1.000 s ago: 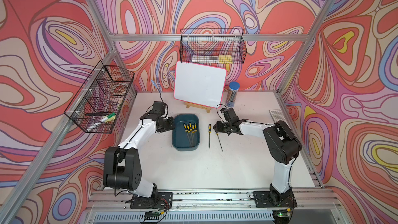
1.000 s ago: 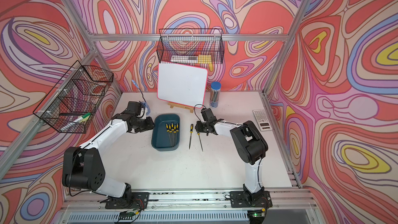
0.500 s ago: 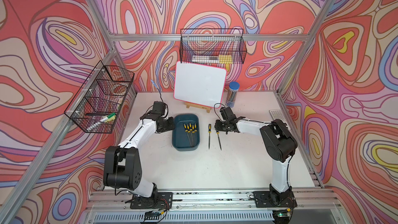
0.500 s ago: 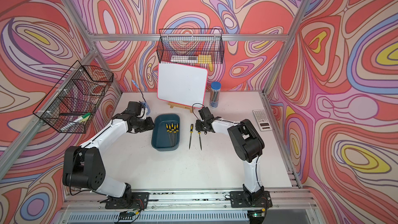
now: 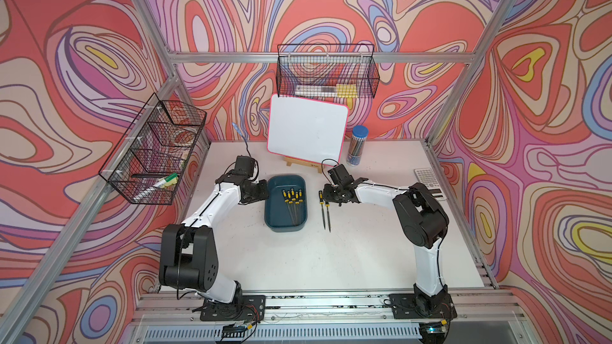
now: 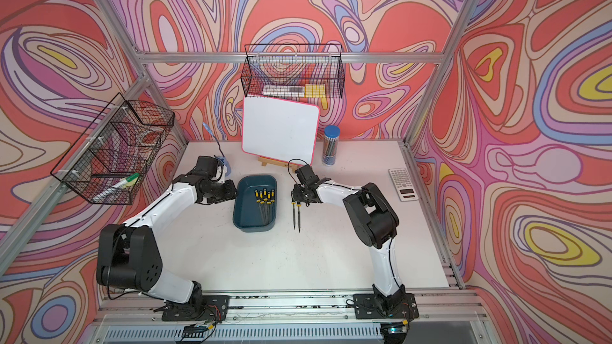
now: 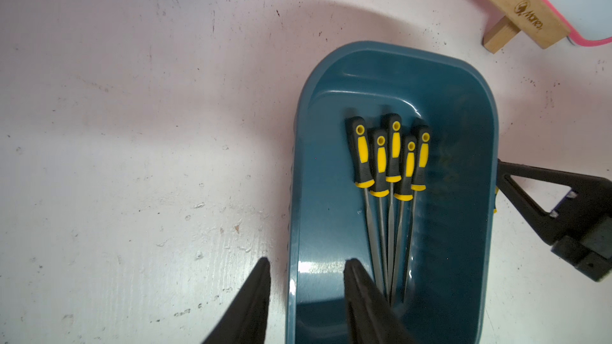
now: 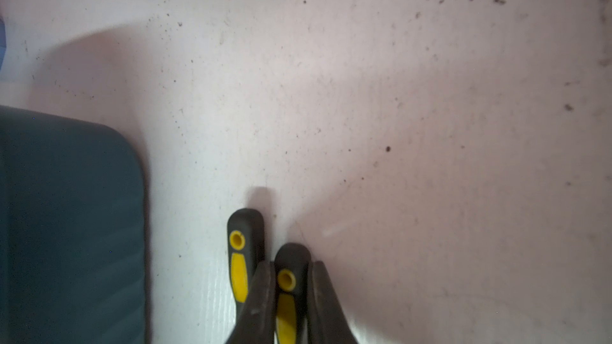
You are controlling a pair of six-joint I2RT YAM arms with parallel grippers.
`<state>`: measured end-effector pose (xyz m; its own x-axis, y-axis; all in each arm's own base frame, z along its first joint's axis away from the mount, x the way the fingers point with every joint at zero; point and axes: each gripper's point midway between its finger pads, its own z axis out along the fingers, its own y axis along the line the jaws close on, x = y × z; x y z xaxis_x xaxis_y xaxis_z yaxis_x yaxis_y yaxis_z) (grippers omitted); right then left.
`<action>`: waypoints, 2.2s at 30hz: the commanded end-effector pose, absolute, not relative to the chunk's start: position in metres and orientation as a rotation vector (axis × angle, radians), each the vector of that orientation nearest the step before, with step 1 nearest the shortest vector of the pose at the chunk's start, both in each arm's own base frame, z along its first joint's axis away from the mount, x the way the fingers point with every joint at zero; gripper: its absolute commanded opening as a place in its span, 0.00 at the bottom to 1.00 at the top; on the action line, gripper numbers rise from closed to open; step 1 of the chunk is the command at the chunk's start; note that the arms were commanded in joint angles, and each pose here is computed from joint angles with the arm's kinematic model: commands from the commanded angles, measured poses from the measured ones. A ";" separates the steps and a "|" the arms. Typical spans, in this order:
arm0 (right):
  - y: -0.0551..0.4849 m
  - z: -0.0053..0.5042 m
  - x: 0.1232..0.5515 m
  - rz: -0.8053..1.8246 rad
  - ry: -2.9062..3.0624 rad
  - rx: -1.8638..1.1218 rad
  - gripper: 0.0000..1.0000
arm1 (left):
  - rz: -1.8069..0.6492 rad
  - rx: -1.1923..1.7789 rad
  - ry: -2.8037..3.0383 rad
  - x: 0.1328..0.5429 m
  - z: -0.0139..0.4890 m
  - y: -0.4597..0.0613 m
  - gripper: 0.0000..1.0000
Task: Take the file tool out of the storage box
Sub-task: Place the file tool at the center of the board, then pick up the file tool from the storage box.
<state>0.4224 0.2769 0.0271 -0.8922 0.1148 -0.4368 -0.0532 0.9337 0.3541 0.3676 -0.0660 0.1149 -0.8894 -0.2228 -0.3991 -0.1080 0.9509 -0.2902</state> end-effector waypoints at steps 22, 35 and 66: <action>0.384 0.126 0.417 0.539 2.378 -0.485 0.42 | -0.410 -0.259 2.686 0.358 0.108 -0.072 0.43; 0.457 0.070 0.433 0.612 2.463 -0.631 0.39 | -0.430 -0.347 2.634 0.355 0.119 -0.057 0.43; 0.472 0.036 0.429 0.585 2.474 -0.678 0.38 | -0.374 -0.319 2.676 0.347 0.111 -0.049 0.44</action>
<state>0.4293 0.4685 0.0498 -0.7494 -0.3243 -0.5773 -0.5540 0.7845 0.2786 0.3557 -0.0533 0.1140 -0.8748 -0.2895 -0.3885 -0.1614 0.9302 -0.3296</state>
